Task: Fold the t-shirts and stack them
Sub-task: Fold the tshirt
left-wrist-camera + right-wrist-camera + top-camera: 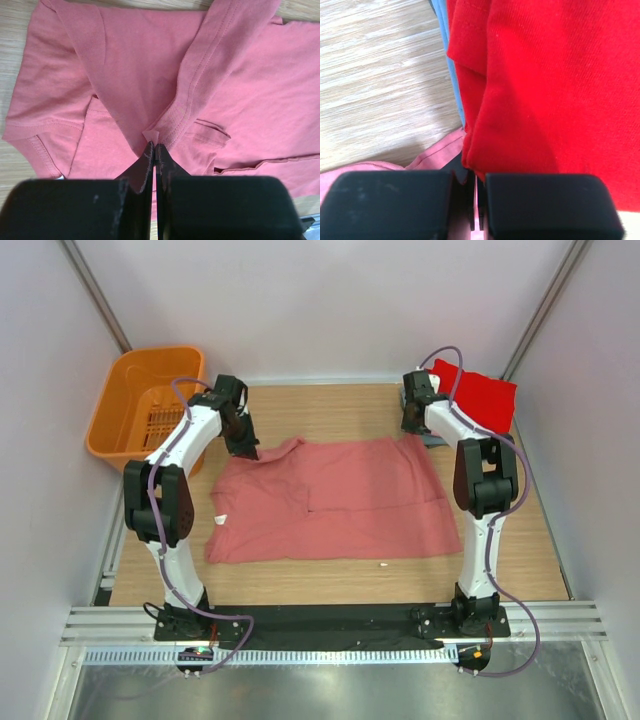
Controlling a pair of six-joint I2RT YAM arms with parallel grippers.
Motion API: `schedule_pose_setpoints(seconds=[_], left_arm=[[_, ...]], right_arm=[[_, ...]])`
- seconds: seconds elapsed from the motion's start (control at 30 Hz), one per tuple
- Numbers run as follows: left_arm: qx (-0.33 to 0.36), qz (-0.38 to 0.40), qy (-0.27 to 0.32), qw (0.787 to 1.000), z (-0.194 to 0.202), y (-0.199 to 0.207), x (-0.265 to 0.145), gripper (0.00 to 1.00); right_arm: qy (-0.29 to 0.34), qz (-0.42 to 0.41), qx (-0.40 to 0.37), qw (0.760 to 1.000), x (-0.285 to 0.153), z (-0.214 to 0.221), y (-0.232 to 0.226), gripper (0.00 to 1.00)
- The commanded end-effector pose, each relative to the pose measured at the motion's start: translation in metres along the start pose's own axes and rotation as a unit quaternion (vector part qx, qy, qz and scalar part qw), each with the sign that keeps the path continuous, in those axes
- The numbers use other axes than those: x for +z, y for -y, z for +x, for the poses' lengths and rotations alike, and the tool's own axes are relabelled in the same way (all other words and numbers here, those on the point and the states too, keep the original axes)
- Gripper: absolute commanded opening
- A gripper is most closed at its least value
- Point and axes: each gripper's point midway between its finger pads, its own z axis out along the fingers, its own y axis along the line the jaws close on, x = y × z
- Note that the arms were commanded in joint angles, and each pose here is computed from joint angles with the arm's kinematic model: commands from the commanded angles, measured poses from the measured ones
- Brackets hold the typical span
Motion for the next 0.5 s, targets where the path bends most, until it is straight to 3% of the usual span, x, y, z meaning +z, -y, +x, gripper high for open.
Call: schedule_pose_setpoints(seconds=[0.0, 0.47], left_arm=[[0.012, 0.014, 0.023, 1.000, -0.007, 0.007, -0.017, 0.00], [0.019, -0.032, 0.057, 0.998, 0.002, -0.015, -0.056, 0.00]], right_arm=[[0.038, -0.009, 0.005, 0.999, -0.019, -0.030, -0.002, 0.01], [0.063, 0.021, 0.005, 0.998, -0.069, -0.015, 0.032, 0.01]])
